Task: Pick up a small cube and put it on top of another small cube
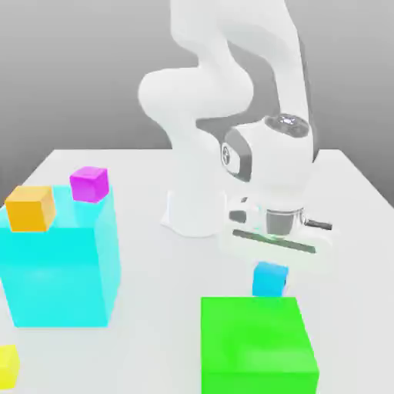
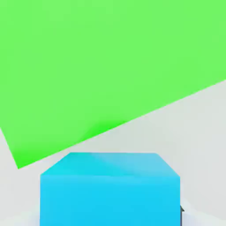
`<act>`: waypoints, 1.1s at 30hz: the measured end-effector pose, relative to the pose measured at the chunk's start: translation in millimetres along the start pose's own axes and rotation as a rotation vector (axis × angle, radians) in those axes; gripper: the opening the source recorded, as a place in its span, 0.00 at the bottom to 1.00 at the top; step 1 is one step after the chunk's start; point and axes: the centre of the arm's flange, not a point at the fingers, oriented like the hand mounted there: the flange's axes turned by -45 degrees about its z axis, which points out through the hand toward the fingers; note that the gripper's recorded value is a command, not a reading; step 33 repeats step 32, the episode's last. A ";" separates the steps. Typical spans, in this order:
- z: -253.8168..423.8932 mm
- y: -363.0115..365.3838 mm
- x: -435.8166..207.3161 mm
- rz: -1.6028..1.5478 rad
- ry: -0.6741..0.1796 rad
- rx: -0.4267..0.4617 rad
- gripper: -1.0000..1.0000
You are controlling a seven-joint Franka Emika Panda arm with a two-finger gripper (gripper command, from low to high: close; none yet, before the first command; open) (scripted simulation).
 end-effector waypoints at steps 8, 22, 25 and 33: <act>-79.3 66.0 74.3 -0.057 -0.008 0.013 0.00; -232.9 268.2 91.9 -0.124 -0.001 0.009 0.00; -243.8 301.2 76.5 -0.127 -0.001 0.005 0.00; -199.1 306.8 73.0 -0.128 -0.001 0.004 1.00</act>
